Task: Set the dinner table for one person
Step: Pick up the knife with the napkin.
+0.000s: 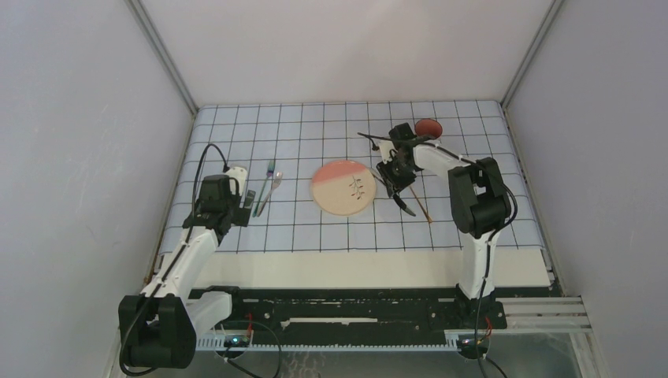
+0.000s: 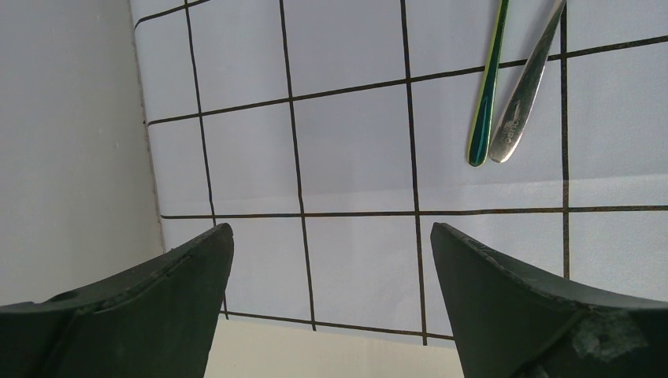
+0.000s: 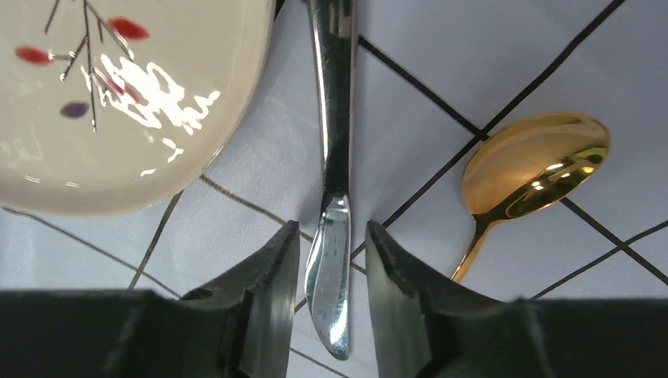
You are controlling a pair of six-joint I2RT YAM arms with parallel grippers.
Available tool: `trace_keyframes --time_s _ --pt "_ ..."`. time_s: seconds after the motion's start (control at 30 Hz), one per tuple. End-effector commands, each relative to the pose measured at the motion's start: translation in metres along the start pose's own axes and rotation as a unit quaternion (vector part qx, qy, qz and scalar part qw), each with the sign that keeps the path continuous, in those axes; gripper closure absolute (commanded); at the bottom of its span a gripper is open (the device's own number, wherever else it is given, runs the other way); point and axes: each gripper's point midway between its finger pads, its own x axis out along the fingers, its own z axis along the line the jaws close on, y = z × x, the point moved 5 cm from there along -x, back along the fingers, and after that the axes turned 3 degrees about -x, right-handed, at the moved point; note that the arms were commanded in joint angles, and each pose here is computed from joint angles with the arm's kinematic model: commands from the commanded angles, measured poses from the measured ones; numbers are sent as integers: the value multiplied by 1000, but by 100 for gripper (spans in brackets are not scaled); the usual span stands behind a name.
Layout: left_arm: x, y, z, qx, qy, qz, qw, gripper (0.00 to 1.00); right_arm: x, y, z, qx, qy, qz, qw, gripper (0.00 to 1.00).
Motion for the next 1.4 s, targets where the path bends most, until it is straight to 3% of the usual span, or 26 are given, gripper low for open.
trace_keyframes --time_s 0.0,0.2,0.43,0.8,1.0,1.13,1.37 --pt "2 1 1 1 -2 -8 1000 0 1 3 3 9 -4 8 1000 53" --pt "0 -1 1 0 2 -11 1000 0 7 24 12 -2 -11 42 999 49" --pt "-2 -3 2 1 1 -14 1000 0 0 36 28 -13 -19 71 997 53" --pt "-6 -1 3 3 0 -17 1000 0 -2 57 33 -2 -34 102 994 100" --pt "-6 0 2 2 1 -17 1000 0 -7 59 34 3 -37 101 994 99" --pt "-6 1 2 4 2 -16 1000 0 -6 58 37 5 -44 99 994 72" --pt "-7 2 2 6 0 -16 1000 0 3 53 41 -9 -46 99 994 61"
